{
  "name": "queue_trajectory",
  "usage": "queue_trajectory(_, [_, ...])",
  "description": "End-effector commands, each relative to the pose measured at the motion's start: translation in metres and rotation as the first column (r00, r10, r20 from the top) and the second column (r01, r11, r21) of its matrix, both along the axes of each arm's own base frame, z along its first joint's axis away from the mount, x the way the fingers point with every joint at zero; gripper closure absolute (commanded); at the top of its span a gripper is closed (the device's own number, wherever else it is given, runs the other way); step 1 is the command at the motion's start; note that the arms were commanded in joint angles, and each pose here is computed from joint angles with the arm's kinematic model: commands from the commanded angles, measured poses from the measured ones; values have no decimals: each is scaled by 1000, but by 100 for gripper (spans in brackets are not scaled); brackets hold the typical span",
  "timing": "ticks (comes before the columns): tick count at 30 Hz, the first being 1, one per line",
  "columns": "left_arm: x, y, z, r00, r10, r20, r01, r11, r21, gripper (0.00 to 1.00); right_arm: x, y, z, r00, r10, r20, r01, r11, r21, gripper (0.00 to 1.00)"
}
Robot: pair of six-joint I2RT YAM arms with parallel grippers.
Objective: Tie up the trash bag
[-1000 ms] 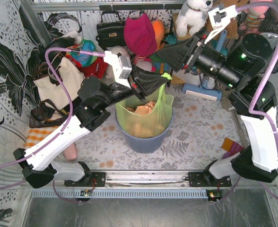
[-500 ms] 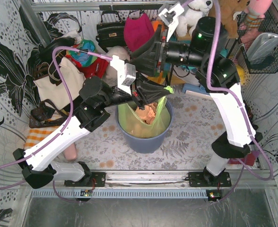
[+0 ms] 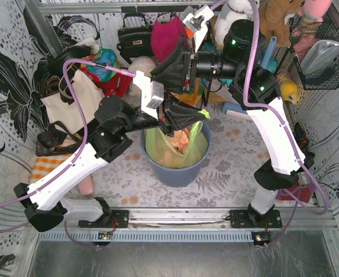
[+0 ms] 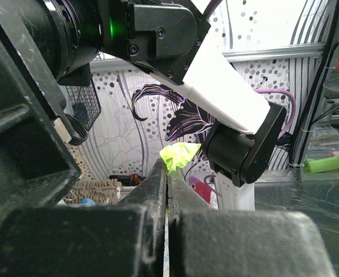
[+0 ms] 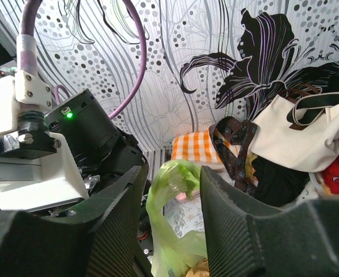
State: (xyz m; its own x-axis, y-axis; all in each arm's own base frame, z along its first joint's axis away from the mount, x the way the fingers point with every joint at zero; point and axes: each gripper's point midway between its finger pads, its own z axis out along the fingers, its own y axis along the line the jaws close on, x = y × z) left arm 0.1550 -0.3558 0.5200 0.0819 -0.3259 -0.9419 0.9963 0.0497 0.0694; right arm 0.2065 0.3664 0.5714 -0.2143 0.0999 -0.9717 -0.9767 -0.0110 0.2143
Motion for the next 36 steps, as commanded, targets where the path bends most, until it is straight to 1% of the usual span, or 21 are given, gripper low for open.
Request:
queue_trajectory(1, [-6,4,4,1000,-15,9,15,1000,-9,100,-3,4,6,1000,19,20,-19,999,26,59])
queue_trajectory(3, [-6,4,4,1000,-13,8,13,1000,-10,100,-2,5,5,1000,13,19,-13,1000,23,65])
queue_trajectory(6, [-5,4,5,1000,-12,9,12,1000,-12,100,-1,5,5,1000,8,19,-9,1000,22,77])
queue_trajectory(9, [-5,4,5,1000,-8,7,8,1000,-13,100,-2,6,8,1000,3,23,-4,999,33,92])
queue_trajectory(11, [-4,3,5,1000,-6,8,6,1000,-13,100,-3,7,12,1000,1,25,-2,999,44,100])
queue_trajectory(16, [0,4,10,1000,23,18,-23,999,-24,100,-6,13,23,999,-25,38,22,996,86,100])
queue_trajectory(21, [7,14,26,994,98,50,-94,993,-72,100,-8,18,36,997,-66,40,60,990,131,100])
queue_trajectory(22, [9,16,28,992,117,52,-113,991,-78,100,-7,18,36,996,-82,32,77,988,131,100])
queue_trajectory(24, [11,20,29,988,145,56,-140,986,-86,100,2,13,36,988,-157,-5,156,979,129,100])
queue_trajectory(27, [15,28,27,980,194,50,-189,977,-96,100,22,-4,28,941,-323,-97,332,938,100,100])
queue_trajectory(30, [19,39,25,967,252,39,-245,961,-126,100,35,-30,12,860,-477,-182,490,871,34,100])
queue_trajectory(32, [20,48,25,957,288,32,-281,949,-143,100,39,-41,0,818,-535,-211,546,838,-8,100])
queue_trajectory(36, [27,59,22,935,353,15,-347,926,-149,100,35,-61,-15,762,-596,-252,605,795,-51,100])
